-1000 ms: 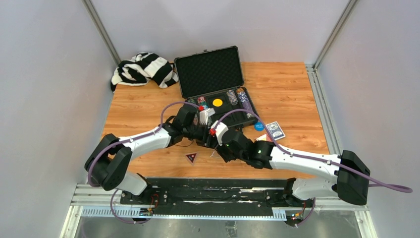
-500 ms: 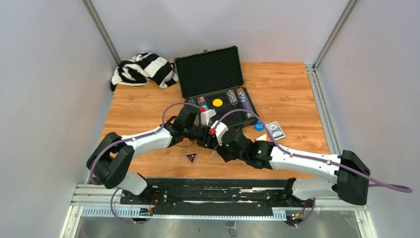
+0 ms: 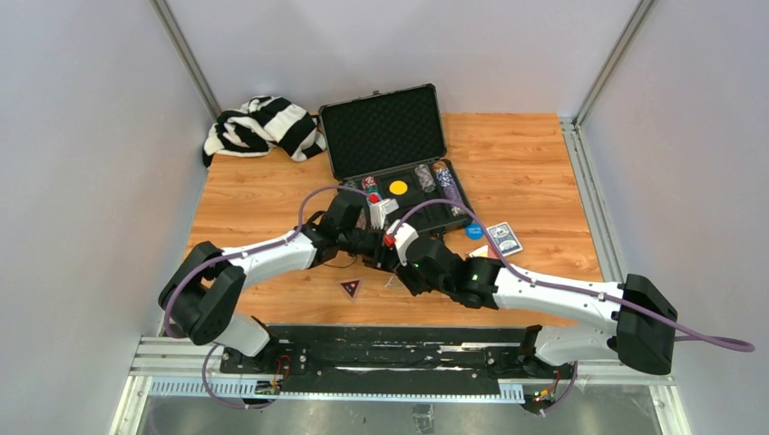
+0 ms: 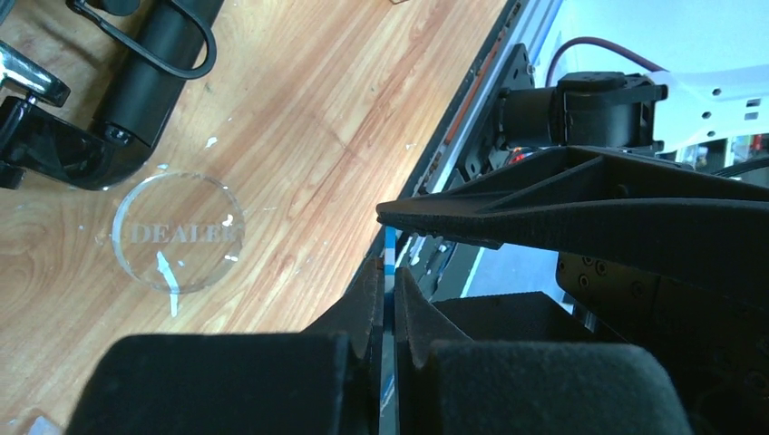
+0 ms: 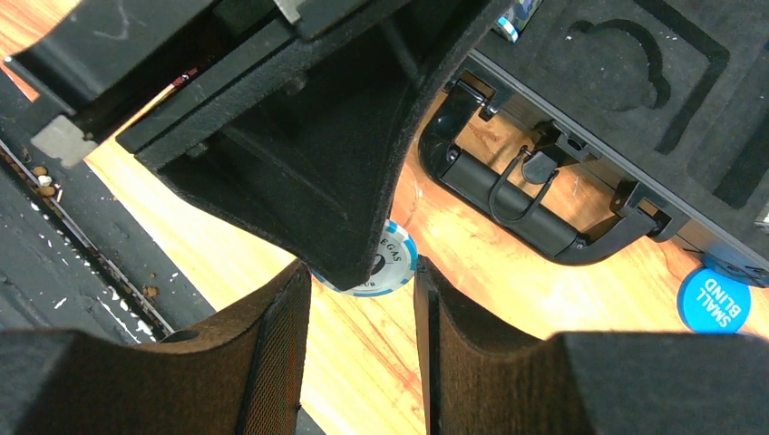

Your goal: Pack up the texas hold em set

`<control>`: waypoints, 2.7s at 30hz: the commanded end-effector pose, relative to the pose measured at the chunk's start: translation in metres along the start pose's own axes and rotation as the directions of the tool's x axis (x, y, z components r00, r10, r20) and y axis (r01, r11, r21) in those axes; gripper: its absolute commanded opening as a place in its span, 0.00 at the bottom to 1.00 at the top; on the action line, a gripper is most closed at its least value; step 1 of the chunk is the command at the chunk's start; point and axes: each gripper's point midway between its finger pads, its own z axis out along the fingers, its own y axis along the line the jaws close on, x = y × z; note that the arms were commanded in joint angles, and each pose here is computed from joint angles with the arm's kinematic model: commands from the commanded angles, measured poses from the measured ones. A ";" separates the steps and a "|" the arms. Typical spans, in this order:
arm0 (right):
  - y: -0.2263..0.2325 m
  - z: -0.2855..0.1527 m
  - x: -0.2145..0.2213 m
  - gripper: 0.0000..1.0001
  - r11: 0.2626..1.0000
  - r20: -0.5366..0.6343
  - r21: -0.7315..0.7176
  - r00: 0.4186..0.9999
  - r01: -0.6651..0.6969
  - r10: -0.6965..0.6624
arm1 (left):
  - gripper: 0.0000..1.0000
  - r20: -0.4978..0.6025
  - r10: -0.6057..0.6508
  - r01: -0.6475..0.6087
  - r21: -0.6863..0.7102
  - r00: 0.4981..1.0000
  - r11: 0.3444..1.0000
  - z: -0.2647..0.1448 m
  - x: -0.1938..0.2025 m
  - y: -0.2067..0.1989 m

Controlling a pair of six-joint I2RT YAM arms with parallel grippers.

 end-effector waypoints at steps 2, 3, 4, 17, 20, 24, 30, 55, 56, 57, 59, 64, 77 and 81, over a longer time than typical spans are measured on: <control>0.000 -0.008 -0.006 0.47 1.000 0.036 -0.001 0.999 0.007 -0.007 | 0.00 0.060 0.152 -0.149 -0.053 0.987 0.987 -0.004 -0.027 0.005; 0.000 -0.010 -0.004 0.50 1.000 0.035 -0.005 0.999 0.012 -0.011 | 0.00 0.098 0.168 -0.164 -0.045 0.981 0.985 -0.006 -0.038 0.005; -0.001 -0.013 0.000 0.52 1.000 0.028 -0.005 1.000 0.013 -0.013 | 0.00 0.139 0.179 -0.176 -0.035 0.974 0.984 -0.008 -0.049 0.004; -0.045 -0.048 0.014 0.53 0.985 0.136 0.173 0.991 -0.014 -0.010 | 0.00 -0.054 0.569 -0.565 -0.237 0.820 0.791 -0.027 -0.099 0.054; -0.049 -0.044 0.016 0.53 0.981 0.111 0.192 0.994 0.002 -0.024 | 0.00 -0.114 0.614 -0.624 -0.183 0.781 0.760 -0.024 -0.089 0.058; -0.046 -0.035 0.023 0.55 0.981 0.070 0.191 0.997 0.021 -0.035 | 0.00 -0.141 0.692 -0.705 -0.114 0.709 0.700 -0.025 -0.077 0.058; -0.045 -0.031 0.032 0.57 0.982 0.046 0.189 0.998 0.022 -0.031 | 0.00 -0.183 0.763 -0.784 -0.123 0.620 0.608 -0.028 -0.074 0.072; -0.053 -0.024 0.041 0.57 0.970 0.000 0.232 0.998 0.066 -0.068 | 0.01 -0.284 0.729 -0.782 -0.257 0.622 0.568 -0.022 -0.109 0.109; -0.053 -0.024 0.041 0.57 0.970 0.000 0.232 0.998 0.066 -0.068 | 0.01 -0.286 0.730 -0.784 -0.255 0.620 0.566 -0.023 -0.109 0.109; -0.053 -0.024 0.041 0.57 0.970 -0.001 0.232 0.998 0.068 -0.069 | 0.01 -0.287 0.733 -0.787 -0.251 0.617 0.564 -0.023 -0.109 0.108; -0.053 -0.024 0.041 0.57 0.970 -0.003 0.233 0.998 0.068 -0.069 | 0.01 -0.279 0.741 -0.792 -0.227 0.611 0.567 -0.023 -0.107 0.103; -0.059 -0.025 0.041 0.57 0.962 -0.006 0.265 0.997 0.071 -0.072 | 0.00 -0.246 0.763 -0.802 -0.181 0.598 0.570 -0.022 -0.104 0.091; -0.059 -0.025 0.042 0.57 0.963 -0.006 0.262 0.998 0.067 -0.068 | 0.00 -0.301 0.734 -0.793 -0.203 0.609 0.575 -0.026 -0.101 0.104; -0.058 -0.023 0.044 0.57 0.963 -0.014 0.260 0.997 0.071 -0.070 | 0.00 -0.343 0.701 -0.779 -0.230 0.625 0.583 -0.026 -0.095 0.118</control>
